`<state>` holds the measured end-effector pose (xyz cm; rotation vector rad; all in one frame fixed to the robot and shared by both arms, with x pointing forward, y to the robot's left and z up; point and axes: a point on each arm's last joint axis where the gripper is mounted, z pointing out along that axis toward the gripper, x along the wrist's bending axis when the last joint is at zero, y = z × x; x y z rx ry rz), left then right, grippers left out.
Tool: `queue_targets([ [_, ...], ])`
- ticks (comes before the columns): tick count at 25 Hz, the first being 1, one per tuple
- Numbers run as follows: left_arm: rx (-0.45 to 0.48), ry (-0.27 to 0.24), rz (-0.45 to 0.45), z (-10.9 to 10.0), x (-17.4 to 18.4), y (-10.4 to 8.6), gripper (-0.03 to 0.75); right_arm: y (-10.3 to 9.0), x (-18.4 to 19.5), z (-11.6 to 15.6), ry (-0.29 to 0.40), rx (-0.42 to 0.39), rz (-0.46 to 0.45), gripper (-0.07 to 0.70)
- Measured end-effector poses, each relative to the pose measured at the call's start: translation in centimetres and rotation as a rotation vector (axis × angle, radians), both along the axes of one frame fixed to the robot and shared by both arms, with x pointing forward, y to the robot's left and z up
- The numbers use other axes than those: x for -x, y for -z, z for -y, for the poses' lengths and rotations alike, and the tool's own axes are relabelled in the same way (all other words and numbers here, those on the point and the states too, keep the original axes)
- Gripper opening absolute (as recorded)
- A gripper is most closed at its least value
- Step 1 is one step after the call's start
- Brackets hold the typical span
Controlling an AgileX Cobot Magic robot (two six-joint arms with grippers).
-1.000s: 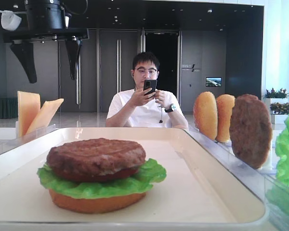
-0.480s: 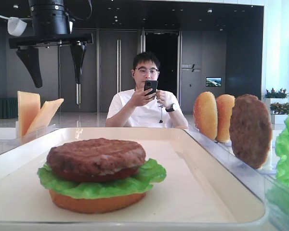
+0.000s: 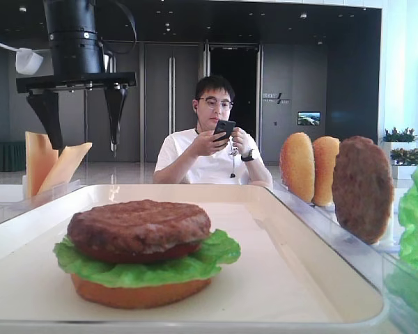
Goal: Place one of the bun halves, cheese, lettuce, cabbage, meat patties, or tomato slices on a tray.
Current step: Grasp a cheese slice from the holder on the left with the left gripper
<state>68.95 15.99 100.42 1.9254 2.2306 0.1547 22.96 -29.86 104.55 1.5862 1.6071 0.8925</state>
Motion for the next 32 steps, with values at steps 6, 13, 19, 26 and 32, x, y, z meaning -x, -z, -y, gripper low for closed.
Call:
queue_targets([
  [6, -0.018, 0.002, -0.01, -0.1, -0.2, 0.7, 0.644, 0.0, 0.0, 0.0, 0.0, 0.0, 0.0, 0.535],
  [13, -0.034, 0.01, -0.005, -0.2, -0.2, 0.7, 0.644, 0.0, 0.0, 0.0, 0.0, 0.0, 0.0, 0.535],
  [19, -0.042, 0.021, -0.025, -0.1, -0.4, 1.7, 0.644, 0.0, 0.0, 0.0, 0.0, 0.0, 0.0, 0.535],
  [26, -0.046, 0.025, -0.03, -0.1, -0.5, 2.1, 0.644, 0.0, 0.0, 0.0, 0.0, 0.0, 0.0, 0.535],
  [32, -0.063, 0.026, -0.025, -0.3, -0.6, 2.0, 0.644, 0.0, 0.0, 0.0, 0.0, 0.0, 0.0, 0.535],
])
